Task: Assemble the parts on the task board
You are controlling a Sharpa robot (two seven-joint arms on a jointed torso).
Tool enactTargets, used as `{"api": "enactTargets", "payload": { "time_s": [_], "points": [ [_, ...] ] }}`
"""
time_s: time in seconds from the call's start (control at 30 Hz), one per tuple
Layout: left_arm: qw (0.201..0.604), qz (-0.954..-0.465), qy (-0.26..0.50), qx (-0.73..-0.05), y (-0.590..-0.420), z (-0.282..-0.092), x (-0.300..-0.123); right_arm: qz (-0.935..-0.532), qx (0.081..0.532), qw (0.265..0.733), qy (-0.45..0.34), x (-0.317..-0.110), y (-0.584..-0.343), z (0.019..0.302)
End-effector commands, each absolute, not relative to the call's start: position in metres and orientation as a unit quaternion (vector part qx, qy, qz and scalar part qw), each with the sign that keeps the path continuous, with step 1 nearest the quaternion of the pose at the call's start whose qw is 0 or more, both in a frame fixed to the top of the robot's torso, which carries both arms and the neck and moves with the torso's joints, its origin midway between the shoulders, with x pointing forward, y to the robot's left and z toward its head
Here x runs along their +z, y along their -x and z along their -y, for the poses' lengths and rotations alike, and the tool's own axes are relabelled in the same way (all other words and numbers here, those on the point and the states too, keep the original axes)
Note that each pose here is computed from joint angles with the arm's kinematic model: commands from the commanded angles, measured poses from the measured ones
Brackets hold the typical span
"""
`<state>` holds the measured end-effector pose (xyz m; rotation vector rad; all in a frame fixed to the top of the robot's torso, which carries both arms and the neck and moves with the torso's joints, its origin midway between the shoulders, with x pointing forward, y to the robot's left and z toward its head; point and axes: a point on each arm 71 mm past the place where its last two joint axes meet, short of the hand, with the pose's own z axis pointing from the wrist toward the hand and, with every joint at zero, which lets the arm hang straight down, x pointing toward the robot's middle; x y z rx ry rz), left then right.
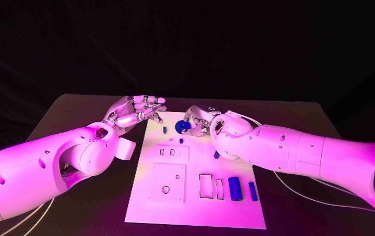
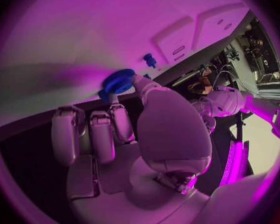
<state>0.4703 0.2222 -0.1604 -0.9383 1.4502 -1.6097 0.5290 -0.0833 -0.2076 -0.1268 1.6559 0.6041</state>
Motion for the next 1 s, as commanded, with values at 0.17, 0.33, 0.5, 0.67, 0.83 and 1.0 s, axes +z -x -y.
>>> {"api": "enactTargets", "payload": {
  "time_s": [0.17,0.33,0.5,0.67,0.83,1.0],
  "points": [
    [0.376,-0.568,0.362,-0.637,-0.470,-0.220,-0.159,-0.739,0.255,0.621,0.057,-0.213,-0.528,0.087],
    [0.376,-0.568,0.362,-0.637,-0.470,-0.221,-0.159,-0.739,0.261,0.619,0.056,-0.213,-0.526,0.089],
    [0.377,-0.567,0.363,-0.636,-0.470,-0.222,-0.159,-0.719,0.278,0.636,0.042,-0.208,-0.523,0.099],
    [0.379,-0.567,0.364,-0.635,-0.471,-0.223,-0.159,-0.674,0.340,0.656,0.010,-0.193,-0.517,0.120],
    [0.382,-0.566,0.365,-0.633,-0.472,-0.226,-0.160,-0.659,0.378,0.650,-0.025,-0.177,-0.510,0.148],
    [0.385,-0.565,0.366,-0.632,-0.472,-0.228,-0.160,-0.669,0.390,0.631,-0.037,-0.169,-0.503,0.176]
  ]
}}
